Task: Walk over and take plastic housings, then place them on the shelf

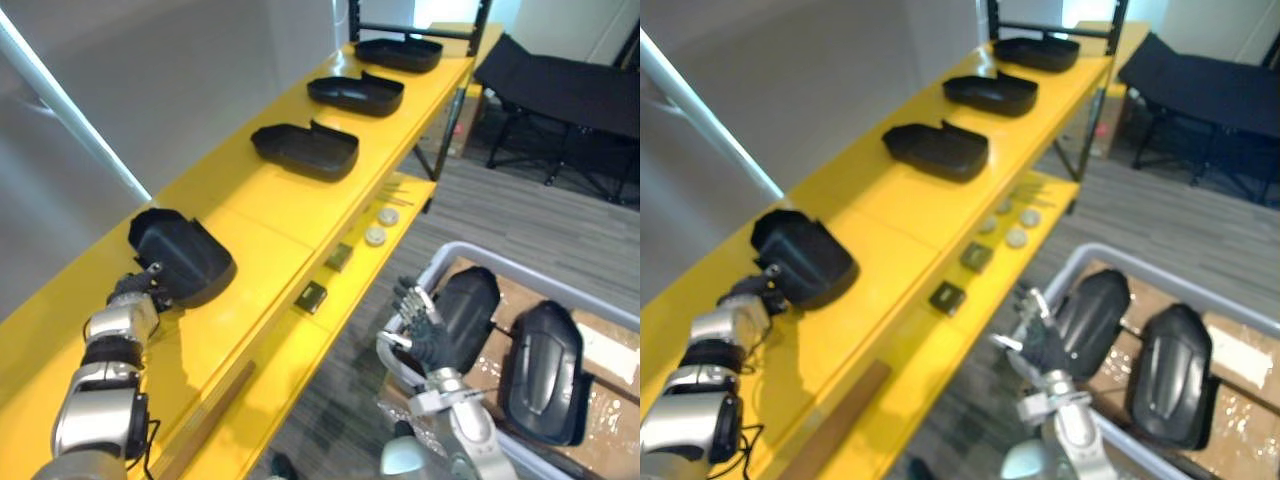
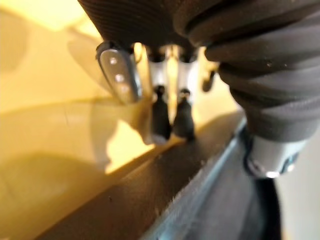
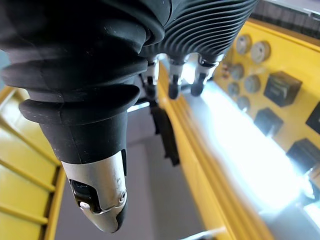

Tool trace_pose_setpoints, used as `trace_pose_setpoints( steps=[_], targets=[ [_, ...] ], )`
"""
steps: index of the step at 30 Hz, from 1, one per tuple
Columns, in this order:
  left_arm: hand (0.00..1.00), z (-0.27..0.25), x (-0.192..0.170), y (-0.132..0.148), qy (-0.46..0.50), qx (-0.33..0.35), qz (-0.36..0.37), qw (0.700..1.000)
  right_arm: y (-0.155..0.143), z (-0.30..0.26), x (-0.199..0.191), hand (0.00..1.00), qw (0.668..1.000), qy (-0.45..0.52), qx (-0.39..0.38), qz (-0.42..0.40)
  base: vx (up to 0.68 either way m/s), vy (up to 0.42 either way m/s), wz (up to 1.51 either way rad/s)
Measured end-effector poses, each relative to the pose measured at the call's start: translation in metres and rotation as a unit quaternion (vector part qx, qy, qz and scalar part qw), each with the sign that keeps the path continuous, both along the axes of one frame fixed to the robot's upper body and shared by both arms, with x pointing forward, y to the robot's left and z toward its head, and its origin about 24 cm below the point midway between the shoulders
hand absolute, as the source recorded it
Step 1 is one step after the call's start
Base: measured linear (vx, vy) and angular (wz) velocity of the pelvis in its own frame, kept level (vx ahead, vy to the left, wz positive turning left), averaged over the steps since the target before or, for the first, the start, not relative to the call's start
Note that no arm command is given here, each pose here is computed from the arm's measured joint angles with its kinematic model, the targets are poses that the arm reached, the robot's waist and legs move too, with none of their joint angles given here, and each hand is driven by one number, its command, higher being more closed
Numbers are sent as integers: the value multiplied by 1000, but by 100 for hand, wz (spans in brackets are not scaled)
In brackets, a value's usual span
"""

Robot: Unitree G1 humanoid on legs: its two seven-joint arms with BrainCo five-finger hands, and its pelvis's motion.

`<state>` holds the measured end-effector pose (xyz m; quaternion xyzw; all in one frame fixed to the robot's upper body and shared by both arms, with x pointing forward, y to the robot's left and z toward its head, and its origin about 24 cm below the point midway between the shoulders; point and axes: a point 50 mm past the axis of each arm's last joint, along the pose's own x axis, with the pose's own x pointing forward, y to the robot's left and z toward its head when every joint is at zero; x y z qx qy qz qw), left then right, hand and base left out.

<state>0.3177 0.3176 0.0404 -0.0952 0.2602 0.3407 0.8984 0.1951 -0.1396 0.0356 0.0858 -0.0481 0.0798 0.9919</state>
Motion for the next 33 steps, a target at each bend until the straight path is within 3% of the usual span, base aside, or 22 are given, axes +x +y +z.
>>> trace_pose_setpoints(
  steps=[10,20,24,26,29,31,33],
  targets=[
    [0,5,-2,-9,-86,-18,152,984,0,0,0,0,1000,-9,-3,-2,-1,-4,4],
    [0,29,-28,12,-219,-25,226,949,7,-1,-8,0,1000,-16,-10,6,5,-5,2],
    [0,32,-53,-8,-292,-36,197,935,9,10,-13,0,999,-39,-11,6,-16,-9,8],
    [0,34,-76,-34,-332,-38,164,928,10,19,-13,0,998,-58,-4,0,-20,-11,19],
    [0,38,-91,-56,-348,-34,130,928,7,22,-14,0,998,-63,1,-11,0,-8,10],
    [0,36,-118,-89,-338,-23,67,938,3,23,-17,0,998,-63,4,-28,13,-13,25],
    [0,29,-127,-101,-314,-19,19,949,0,23,-17,0,997,-63,2,-35,5,-13,19]
  ],
)
